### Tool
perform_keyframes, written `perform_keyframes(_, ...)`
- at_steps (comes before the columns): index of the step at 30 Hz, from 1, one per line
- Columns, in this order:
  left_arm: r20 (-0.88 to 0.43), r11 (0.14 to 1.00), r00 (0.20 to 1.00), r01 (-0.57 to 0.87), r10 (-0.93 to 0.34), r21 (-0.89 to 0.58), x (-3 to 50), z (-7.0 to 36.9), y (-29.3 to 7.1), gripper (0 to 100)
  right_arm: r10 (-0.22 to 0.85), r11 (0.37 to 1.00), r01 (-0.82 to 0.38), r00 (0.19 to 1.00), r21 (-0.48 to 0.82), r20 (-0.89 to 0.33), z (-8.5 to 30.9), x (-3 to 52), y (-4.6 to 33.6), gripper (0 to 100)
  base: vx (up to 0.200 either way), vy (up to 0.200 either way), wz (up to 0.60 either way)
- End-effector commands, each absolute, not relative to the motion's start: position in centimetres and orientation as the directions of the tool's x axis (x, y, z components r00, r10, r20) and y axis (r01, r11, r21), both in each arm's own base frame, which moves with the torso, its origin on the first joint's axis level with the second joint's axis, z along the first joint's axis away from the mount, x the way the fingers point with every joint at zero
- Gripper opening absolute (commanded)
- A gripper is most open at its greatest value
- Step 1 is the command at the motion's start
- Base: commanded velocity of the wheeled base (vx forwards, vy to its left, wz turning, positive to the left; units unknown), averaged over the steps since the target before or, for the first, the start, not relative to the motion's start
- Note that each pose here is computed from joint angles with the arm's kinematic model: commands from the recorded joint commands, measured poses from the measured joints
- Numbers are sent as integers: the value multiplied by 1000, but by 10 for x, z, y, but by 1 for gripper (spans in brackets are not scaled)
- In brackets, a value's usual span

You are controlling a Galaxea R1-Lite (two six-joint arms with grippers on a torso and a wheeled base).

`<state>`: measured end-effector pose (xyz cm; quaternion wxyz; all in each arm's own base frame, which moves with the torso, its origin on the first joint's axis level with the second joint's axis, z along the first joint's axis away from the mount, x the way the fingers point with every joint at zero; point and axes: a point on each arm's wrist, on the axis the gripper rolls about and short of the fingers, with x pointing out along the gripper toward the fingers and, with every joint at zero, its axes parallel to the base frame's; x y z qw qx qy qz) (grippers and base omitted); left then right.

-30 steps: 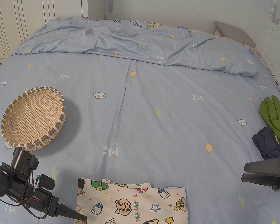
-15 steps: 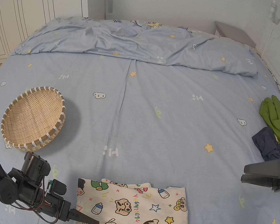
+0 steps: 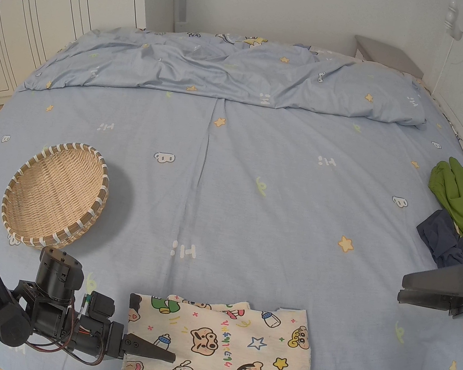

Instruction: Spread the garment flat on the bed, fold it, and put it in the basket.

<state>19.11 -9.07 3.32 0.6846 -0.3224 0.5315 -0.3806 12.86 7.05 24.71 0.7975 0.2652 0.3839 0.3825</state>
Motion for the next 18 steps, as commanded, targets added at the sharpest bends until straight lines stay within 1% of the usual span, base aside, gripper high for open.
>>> perform_keyframes(1, -470, 487, 135, 166, -872, -857, 180, 31, -95, 100, 813, 567, -405, 413, 717, -410, 247, 130, 71, 100, 0, 0, 0)
perform_keyframes(6, -462, 488, 164, 190, -871, -852, 177, 23, -97, 100, 814, 566, -406, 413, 717, -409, 247, 129, 71, 100, 0, 0, 0)
perform_keyframes(8, -479, 509, 180, 207, -859, -836, 174, 16, -102, 100, 813, 567, -405, 413, 717, -410, 247, 129, 71, 100, 0, 0, 0)
perform_keyframes(12, -579, 651, 313, 224, -753, -725, 173, -5, -121, 100, 813, 567, -405, 413, 717, -410, 247, 129, 71, 100, 0, 0, 0)
perform_keyframes(13, -594, 675, 338, 222, -730, -703, 172, -9, -124, 100, 814, 566, -407, 414, 717, -408, 247, 129, 70, 100, 0, 0, 0)
perform_keyframes(14, -601, 702, 383, 219, -701, -678, 172, -12, -126, 100, 814, 566, -406, 413, 717, -409, 247, 129, 70, 100, 0, 0, 0)
perform_keyframes(15, -600, 713, 413, 210, -685, -669, 173, -15, -129, 100, 814, 566, -406, 413, 717, -409, 247, 129, 70, 100, 0, 0, 0)
perform_keyframes(18, -602, 704, 419, 140, -679, -696, 174, -16, -129, 100, 814, 566, -407, 412, 717, -409, 247, 129, 71, 100, 0, 0, 0)
